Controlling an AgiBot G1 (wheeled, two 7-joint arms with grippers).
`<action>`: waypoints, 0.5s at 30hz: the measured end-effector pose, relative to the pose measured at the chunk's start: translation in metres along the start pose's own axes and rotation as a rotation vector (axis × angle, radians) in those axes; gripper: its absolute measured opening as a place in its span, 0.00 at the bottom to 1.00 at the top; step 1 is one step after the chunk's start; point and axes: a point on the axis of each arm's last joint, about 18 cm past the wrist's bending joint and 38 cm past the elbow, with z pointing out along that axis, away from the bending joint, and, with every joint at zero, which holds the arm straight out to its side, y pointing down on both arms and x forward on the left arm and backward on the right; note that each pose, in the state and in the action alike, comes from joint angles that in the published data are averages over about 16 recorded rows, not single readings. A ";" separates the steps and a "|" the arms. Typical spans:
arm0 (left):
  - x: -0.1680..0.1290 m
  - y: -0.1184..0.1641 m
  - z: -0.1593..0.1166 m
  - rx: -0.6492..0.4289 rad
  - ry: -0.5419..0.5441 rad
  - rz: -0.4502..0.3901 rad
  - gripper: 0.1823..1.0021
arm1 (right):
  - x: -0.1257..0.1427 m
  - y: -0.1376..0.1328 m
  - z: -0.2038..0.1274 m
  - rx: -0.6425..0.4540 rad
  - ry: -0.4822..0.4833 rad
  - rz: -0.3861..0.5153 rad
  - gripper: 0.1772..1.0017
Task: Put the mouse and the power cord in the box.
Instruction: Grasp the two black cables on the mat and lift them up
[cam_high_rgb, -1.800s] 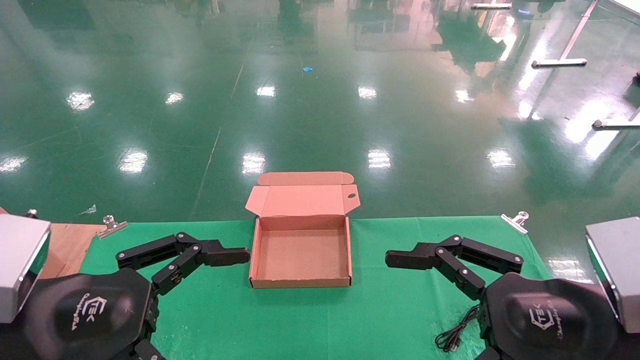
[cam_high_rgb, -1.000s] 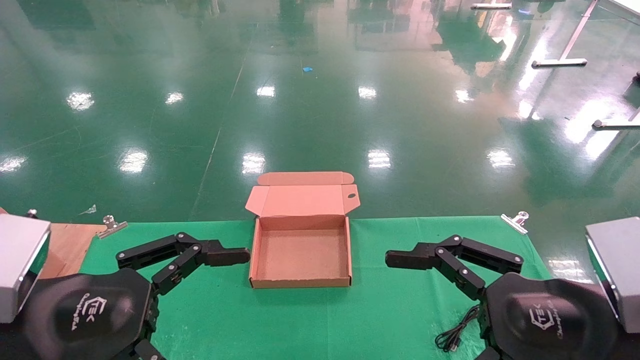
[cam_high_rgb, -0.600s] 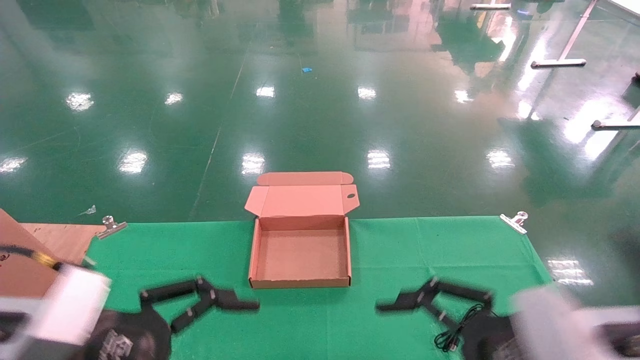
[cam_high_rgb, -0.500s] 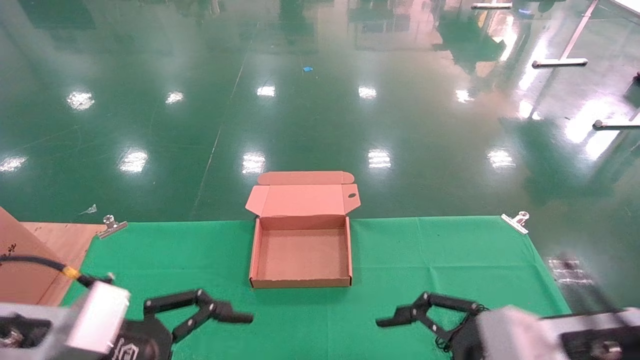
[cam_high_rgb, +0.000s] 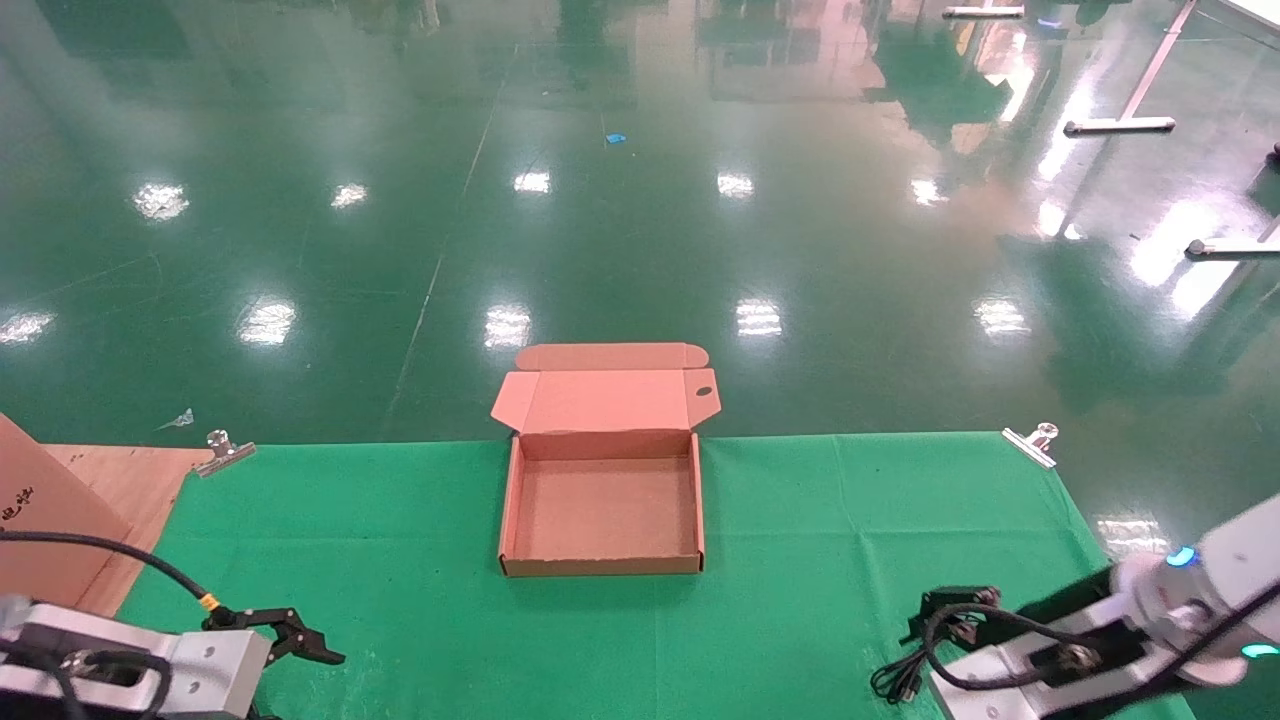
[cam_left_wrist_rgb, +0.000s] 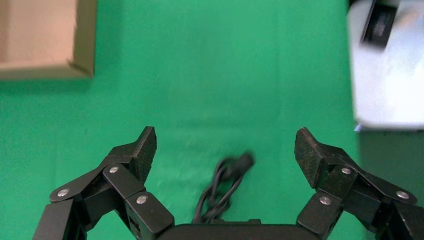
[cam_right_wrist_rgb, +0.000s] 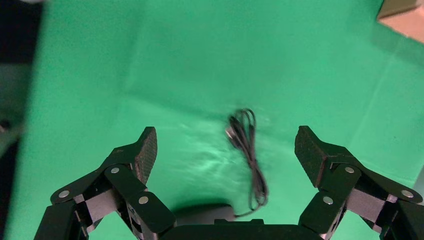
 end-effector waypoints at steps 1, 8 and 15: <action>-0.003 0.005 0.003 -0.023 0.006 0.008 1.00 | 0.003 0.003 0.004 -0.013 0.004 -0.012 1.00; -0.016 0.029 0.022 -0.159 0.054 0.057 1.00 | 0.019 0.021 0.039 -0.062 0.029 -0.072 1.00; -0.026 0.048 0.038 -0.245 0.041 0.072 1.00 | 0.025 0.034 0.069 -0.091 0.029 -0.090 1.00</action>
